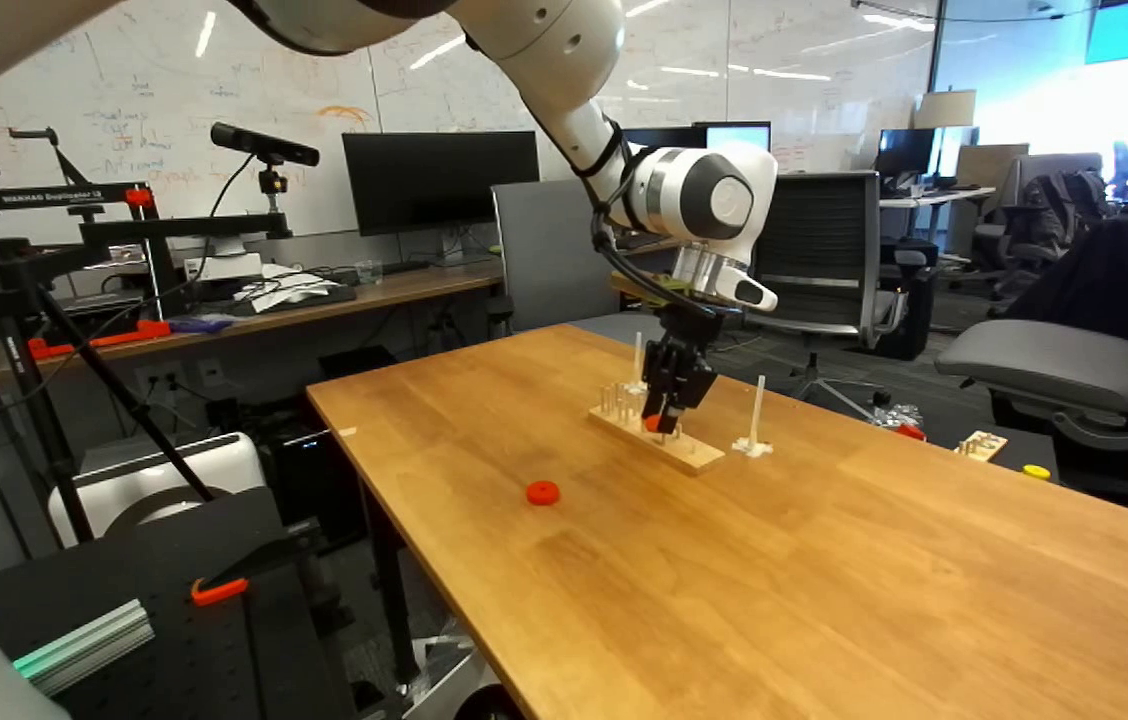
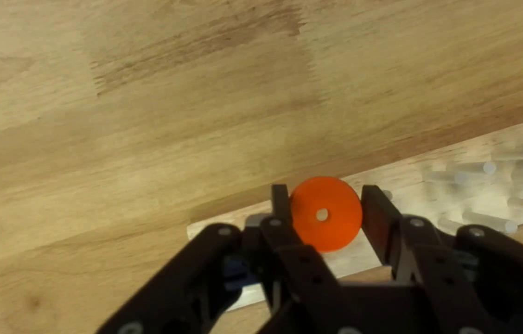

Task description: Pick up the orange ring on the right, place it on the wooden stand

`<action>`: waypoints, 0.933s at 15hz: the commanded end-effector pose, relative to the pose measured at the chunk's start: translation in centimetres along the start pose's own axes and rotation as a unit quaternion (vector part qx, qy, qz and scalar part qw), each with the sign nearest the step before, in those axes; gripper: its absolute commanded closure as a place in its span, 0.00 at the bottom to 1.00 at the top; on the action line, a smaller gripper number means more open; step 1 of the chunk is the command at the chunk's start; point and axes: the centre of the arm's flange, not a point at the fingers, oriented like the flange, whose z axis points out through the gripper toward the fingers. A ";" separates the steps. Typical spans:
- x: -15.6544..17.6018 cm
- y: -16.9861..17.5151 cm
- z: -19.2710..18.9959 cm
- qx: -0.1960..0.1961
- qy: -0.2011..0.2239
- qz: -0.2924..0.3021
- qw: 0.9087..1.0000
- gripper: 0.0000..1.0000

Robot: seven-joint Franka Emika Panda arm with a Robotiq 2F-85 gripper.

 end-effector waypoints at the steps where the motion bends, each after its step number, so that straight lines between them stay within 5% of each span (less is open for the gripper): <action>1: 1.9 -1.0 -1.0 -0.002 -0.007 0.013 1.000 0.81; 14: 2.6 -0.8 -0.4 -0.015 -0.028 0.017 0.999 0.81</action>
